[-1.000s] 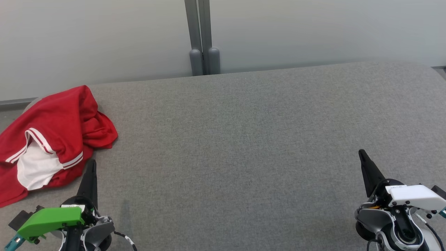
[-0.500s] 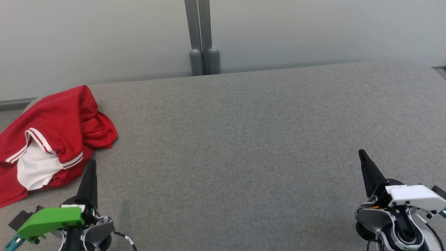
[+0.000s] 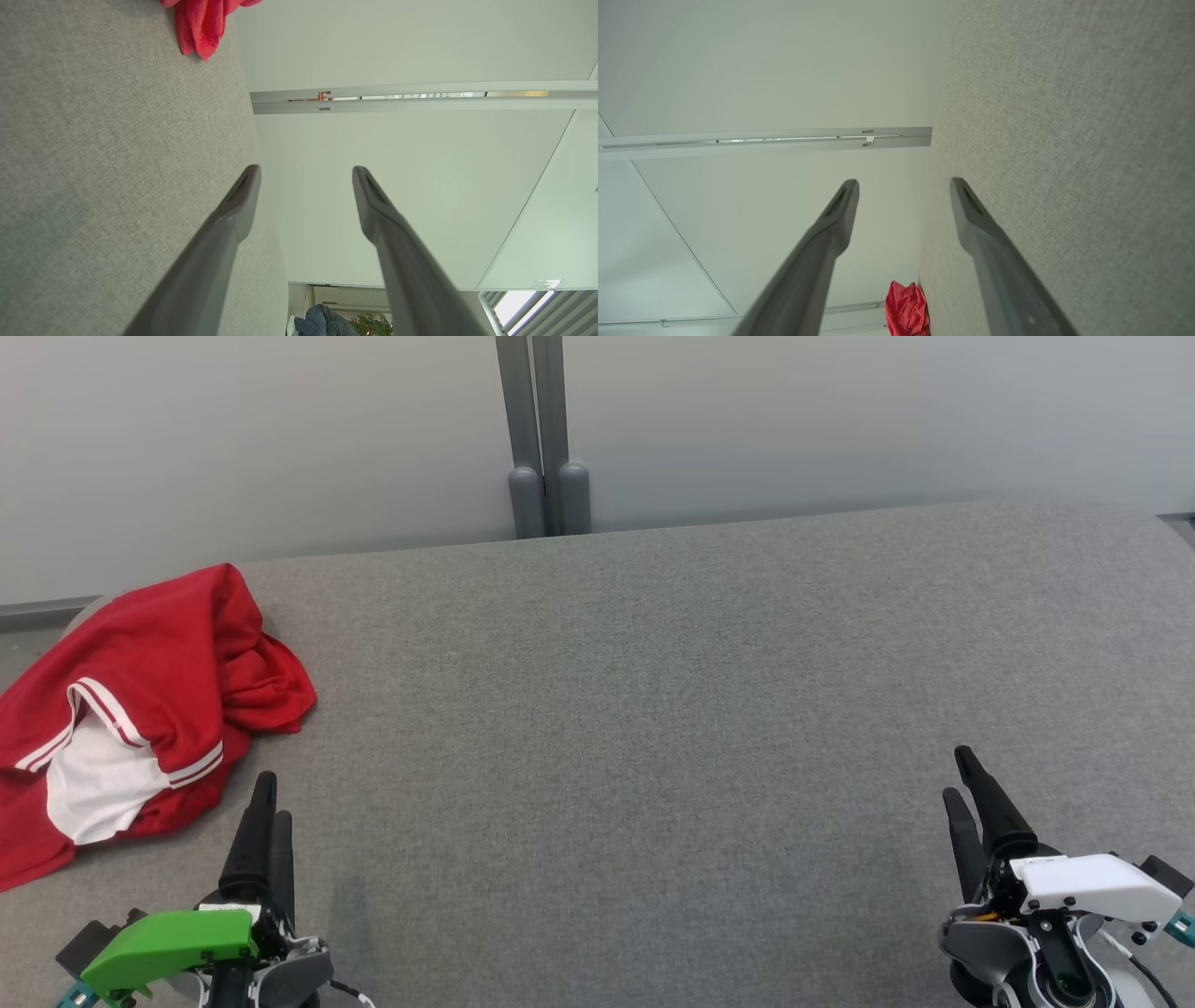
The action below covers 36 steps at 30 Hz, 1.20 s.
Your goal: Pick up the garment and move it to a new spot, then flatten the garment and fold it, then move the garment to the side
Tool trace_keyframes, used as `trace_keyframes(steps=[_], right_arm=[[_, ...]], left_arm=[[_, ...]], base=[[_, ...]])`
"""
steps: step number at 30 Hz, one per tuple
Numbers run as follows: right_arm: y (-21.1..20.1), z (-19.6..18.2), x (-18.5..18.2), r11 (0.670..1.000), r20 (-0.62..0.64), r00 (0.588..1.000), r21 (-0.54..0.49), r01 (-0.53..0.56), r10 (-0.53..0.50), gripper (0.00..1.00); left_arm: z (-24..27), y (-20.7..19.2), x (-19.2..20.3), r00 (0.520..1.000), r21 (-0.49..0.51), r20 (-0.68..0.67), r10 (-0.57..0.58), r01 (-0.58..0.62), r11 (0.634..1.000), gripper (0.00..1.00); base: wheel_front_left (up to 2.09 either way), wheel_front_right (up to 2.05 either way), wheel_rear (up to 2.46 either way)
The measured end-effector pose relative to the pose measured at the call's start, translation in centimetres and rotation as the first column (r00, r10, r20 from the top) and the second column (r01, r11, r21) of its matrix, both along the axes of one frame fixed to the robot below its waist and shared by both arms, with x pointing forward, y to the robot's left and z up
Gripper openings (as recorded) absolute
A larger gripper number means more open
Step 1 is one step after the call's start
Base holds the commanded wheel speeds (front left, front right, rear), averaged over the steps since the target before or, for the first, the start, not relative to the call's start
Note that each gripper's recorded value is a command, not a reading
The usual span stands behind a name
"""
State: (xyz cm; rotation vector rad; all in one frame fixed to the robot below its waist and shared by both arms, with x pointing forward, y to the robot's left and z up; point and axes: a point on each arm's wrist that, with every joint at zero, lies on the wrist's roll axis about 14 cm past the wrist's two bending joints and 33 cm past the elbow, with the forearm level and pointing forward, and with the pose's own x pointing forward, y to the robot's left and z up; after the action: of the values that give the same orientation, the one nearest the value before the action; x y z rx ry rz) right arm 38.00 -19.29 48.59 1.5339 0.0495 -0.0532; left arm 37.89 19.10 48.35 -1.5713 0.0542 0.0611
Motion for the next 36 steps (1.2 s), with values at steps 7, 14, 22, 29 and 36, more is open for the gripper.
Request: trace_keyframes(steps=[7,14,22,29,36], right_arm=[[-0.1,0.6,0.1,0.988,0.013,1.000,-0.155,-0.006,0.009,1.00],[-0.1,1.5,0.2,0.940,0.036,0.999,-0.341,-0.009,0.023,1.00],[0.2,2.2,0.2,0.847,0.053,0.997,-0.532,-0.021,0.058,1.00],[0.3,2.3,0.2,0.749,0.053,0.996,-0.662,-0.022,0.076,1.00],[-0.1,2.2,0.1,0.664,0.048,0.996,-0.748,-0.012,0.073,1.00]], left_arm=[[-0.2,-0.6,0.0,1.000,0.087,-0.008,-0.014,0.015,0.996,1.00],[-0.6,-0.6,0.0,0.999,0.246,-0.028,-0.021,0.028,0.969,1.00],[-0.5,-0.8,0.1,0.999,0.449,-0.040,-0.035,0.049,0.892,1.00],[-0.5,-0.9,0.1,0.998,0.575,-0.045,-0.038,0.056,0.816,1.00],[-0.7,-0.8,0.0,0.998,0.676,-0.049,-0.039,0.062,0.734,1.00]], base=[[0.00,0.00,0.00],[0.00,0.00,0.00],[0.00,0.00,0.00],[0.00,0.00,0.00],[0.00,0.00,0.00]])
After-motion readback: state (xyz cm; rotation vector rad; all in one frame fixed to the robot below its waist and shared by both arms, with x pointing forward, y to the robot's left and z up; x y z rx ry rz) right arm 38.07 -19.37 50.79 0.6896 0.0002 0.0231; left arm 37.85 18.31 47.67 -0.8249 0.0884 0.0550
